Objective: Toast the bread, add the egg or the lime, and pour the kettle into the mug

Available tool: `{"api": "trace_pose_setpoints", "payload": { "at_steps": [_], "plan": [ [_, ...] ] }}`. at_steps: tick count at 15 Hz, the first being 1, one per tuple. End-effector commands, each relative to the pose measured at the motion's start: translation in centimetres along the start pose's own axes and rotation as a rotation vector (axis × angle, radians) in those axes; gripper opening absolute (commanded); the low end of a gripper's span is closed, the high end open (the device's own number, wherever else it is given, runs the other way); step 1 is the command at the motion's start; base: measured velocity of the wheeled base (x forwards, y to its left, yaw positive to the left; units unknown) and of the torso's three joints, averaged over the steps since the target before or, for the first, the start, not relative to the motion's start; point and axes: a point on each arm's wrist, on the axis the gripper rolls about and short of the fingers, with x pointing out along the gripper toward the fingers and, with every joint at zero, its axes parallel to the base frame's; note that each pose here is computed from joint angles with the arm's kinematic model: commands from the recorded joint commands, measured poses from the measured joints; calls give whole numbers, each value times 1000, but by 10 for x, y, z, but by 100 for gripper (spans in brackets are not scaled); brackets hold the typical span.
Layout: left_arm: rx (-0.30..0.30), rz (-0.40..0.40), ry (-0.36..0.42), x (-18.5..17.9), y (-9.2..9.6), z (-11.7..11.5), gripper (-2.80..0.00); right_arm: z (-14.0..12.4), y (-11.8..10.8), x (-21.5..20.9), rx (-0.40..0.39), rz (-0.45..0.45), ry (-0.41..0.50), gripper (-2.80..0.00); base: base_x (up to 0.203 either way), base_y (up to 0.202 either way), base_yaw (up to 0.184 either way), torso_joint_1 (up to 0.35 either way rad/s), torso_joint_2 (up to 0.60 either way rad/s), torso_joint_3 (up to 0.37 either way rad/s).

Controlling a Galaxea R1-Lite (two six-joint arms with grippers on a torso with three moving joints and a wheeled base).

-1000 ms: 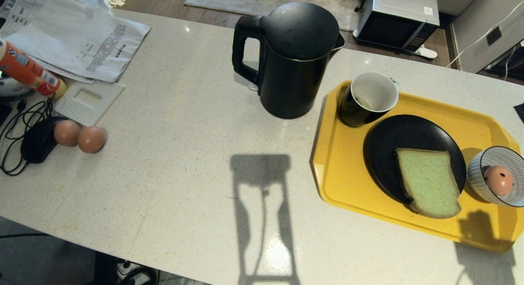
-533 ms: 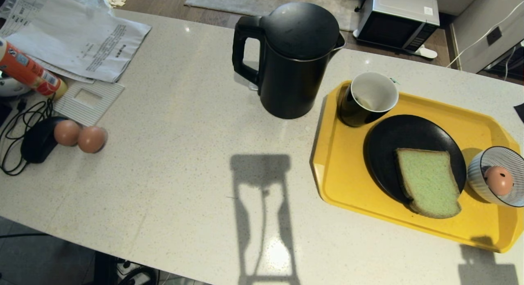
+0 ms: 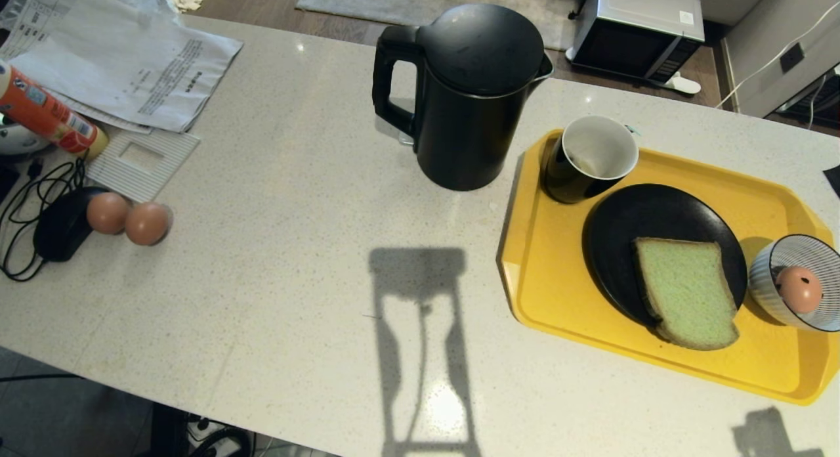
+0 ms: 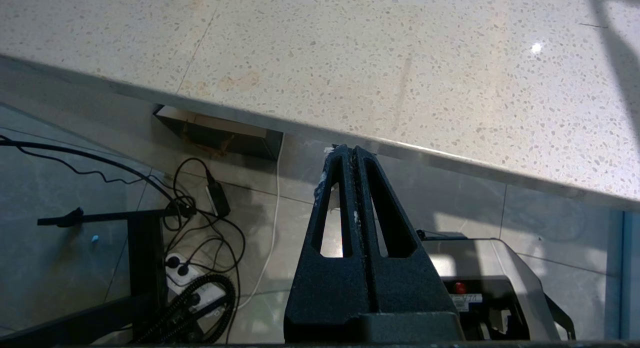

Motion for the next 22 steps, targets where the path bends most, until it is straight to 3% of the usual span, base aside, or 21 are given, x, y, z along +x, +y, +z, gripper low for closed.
{"api": "trace_pose_setpoints", "payload": {
  "at_steps": [1,4,13,22],
  "plan": [
    [0,1,13,1,0,-4,-280,-9,3,3,-3,57,-42,-280,0,0,0,0,0,0],
    [0,1,13,1,0,-4,-280,-14,6,3,-15,161,-8,-280,0,0,0,0,0,0],
    [0,1,14,1,0,-4,-280,-22,7,3,16,171,79,-280,0,0,0,0,0,0],
    [0,1,14,1,0,-4,-280,-22,7,3,22,171,80,-280,0,0,0,0,0,0]
  ]
}}
